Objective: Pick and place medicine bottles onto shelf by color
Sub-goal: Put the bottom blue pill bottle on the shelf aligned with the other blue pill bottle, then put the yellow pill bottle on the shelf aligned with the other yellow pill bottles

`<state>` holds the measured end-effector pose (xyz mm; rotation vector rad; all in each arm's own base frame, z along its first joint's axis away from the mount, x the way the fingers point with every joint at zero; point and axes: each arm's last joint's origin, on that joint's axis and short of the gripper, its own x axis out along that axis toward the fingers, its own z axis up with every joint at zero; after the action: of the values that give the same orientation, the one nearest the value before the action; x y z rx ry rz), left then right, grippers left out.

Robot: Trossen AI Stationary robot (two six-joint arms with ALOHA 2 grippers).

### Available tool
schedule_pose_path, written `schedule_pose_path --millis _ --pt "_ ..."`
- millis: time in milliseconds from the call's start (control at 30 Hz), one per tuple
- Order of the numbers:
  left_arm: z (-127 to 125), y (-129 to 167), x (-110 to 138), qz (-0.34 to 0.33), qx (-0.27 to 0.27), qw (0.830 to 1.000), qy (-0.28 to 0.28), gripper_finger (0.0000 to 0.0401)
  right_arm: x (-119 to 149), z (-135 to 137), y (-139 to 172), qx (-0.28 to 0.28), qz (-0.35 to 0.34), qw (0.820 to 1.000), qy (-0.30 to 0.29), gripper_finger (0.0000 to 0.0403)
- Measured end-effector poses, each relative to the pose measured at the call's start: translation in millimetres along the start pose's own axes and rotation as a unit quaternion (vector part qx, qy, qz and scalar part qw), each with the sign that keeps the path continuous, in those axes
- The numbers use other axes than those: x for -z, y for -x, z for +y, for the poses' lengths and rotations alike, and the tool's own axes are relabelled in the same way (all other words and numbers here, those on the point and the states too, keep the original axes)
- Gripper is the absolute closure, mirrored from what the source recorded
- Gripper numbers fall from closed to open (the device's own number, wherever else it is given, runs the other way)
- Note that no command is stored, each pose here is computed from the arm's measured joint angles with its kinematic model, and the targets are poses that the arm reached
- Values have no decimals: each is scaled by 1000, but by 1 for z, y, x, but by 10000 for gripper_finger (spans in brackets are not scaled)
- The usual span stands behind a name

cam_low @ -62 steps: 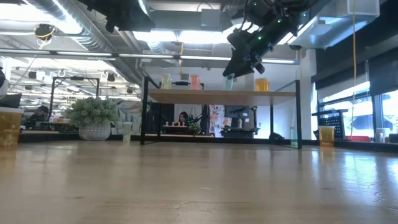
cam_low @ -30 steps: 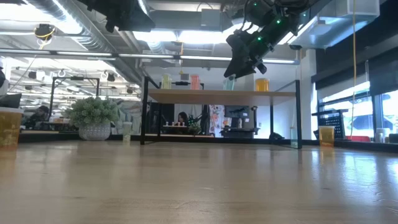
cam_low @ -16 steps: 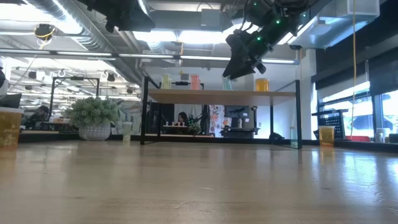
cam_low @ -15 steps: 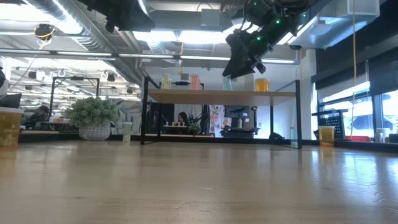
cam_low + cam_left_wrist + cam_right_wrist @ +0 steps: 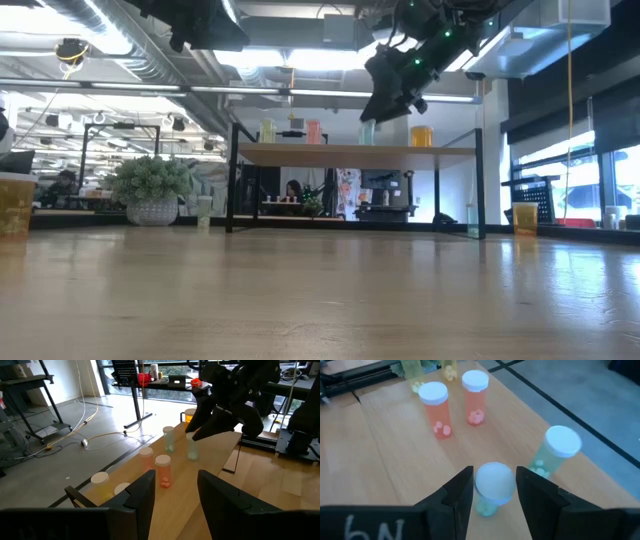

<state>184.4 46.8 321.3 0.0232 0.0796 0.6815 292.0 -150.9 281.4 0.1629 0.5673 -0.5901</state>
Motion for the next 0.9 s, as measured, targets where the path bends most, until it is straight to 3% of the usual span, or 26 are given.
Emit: schedule_pose_path --millis 433,900 --pt "0 0 0 0 0 1000 0 259 -12 -2 27 -2 -39 999 -4 251" --pt "0 0 0 0 0 1000 0 259 -18 25 74 -61 -78 992 77 251"
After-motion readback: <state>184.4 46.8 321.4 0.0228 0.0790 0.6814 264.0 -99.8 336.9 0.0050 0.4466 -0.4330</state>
